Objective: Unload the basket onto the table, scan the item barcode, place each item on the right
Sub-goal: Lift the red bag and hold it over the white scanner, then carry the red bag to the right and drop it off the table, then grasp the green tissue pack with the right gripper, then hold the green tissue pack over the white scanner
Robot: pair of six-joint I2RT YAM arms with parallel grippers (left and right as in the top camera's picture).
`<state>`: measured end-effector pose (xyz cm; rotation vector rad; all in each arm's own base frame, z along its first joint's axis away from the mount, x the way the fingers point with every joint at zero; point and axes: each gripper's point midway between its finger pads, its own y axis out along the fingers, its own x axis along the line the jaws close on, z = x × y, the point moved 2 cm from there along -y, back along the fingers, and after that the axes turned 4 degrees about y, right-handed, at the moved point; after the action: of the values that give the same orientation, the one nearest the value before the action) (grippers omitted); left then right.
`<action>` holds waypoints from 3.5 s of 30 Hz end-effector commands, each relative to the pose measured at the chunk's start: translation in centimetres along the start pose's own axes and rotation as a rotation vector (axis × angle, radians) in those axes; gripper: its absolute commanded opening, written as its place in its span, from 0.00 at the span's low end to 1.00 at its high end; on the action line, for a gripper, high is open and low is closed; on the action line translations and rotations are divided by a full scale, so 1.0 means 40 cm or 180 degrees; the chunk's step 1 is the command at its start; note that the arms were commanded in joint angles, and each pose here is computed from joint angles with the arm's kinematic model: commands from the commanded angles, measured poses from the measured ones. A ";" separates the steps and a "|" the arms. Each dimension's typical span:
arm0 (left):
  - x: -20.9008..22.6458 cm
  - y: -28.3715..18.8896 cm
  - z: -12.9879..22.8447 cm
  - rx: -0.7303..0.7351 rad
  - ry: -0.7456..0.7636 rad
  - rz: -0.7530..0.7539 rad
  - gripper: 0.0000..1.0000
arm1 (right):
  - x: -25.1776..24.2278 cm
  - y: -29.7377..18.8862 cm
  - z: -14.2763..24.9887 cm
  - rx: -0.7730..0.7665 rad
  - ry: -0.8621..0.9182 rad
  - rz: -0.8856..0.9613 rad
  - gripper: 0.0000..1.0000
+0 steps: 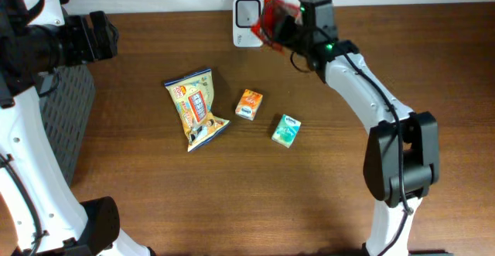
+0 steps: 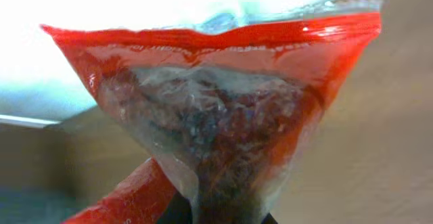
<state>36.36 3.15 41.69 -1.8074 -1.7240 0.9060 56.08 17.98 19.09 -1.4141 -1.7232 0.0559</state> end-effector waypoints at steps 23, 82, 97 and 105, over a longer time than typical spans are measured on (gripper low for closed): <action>0.001 -0.008 -0.003 -0.0034 0.0031 0.0009 0.99 | -0.387 -0.337 -0.372 -0.1271 0.0213 0.1844 0.04; 0.001 -0.008 -0.003 -0.0034 0.0031 0.0009 0.99 | -0.038 -0.372 0.455 0.2602 0.0226 -0.3148 0.04; 0.001 -0.008 -0.003 -0.0033 0.0031 0.0009 0.99 | -0.050 -0.127 0.232 0.0750 -0.1118 0.0944 0.04; 0.001 -0.008 -0.003 -0.0034 0.0031 0.0009 0.99 | 0.116 0.124 0.131 -0.1137 -0.4504 0.1150 0.04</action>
<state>36.40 3.22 41.73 -1.8076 -1.7275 0.9040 55.79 25.93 18.66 -2.0783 -2.4871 0.8410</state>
